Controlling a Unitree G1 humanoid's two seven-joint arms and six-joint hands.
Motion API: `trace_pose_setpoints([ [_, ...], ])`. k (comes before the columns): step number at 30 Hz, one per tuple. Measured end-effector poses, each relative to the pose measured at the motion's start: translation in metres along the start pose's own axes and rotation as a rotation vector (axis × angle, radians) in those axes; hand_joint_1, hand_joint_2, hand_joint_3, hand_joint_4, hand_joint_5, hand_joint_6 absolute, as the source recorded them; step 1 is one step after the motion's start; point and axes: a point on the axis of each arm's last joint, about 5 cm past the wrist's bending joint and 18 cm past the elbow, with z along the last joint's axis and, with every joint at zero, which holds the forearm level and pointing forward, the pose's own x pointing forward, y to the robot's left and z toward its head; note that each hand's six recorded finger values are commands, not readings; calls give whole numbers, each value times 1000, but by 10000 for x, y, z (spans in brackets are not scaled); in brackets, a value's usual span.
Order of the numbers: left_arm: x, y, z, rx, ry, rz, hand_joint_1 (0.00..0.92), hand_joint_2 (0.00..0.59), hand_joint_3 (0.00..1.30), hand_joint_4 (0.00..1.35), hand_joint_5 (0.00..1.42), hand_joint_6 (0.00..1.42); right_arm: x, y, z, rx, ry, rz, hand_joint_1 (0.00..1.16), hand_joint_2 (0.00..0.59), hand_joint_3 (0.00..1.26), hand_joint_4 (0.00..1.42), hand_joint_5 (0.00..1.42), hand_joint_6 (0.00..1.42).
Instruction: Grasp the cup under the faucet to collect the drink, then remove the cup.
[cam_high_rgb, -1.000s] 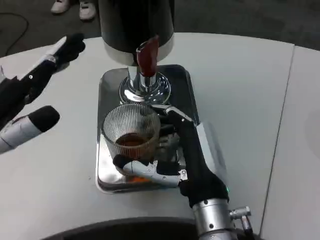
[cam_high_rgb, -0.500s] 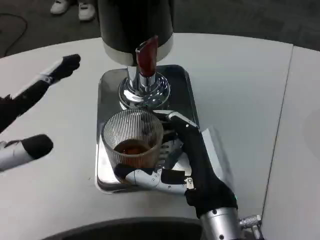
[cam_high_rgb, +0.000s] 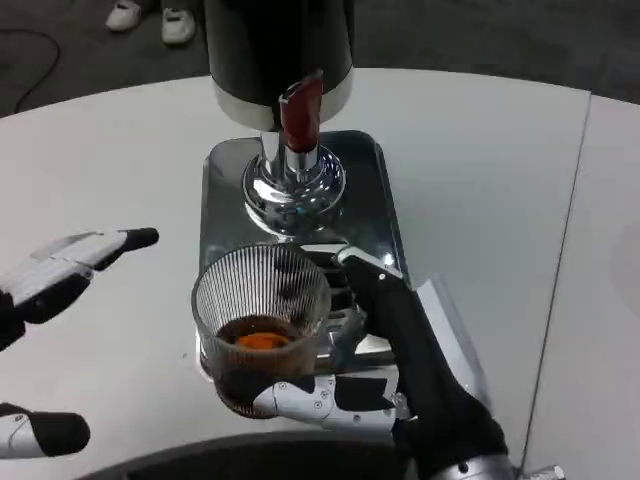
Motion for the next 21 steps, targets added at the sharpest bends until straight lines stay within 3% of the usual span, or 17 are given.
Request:
trace_pose_setpoints([
  [13, -59, -7, 66, 47, -31, -36, 0, 80, 25, 0, 14, 0, -156, -208, 82, -14, -3, 57, 890, 108, 777, 827, 1036, 1015],
  [21, -75, -17, 134, 59, -52, -60, 0, 79, 24, 0, 14, 0, -237, -334, 110, -36, -6, 139, 890, 110, 777, 827, 1036, 1015],
])
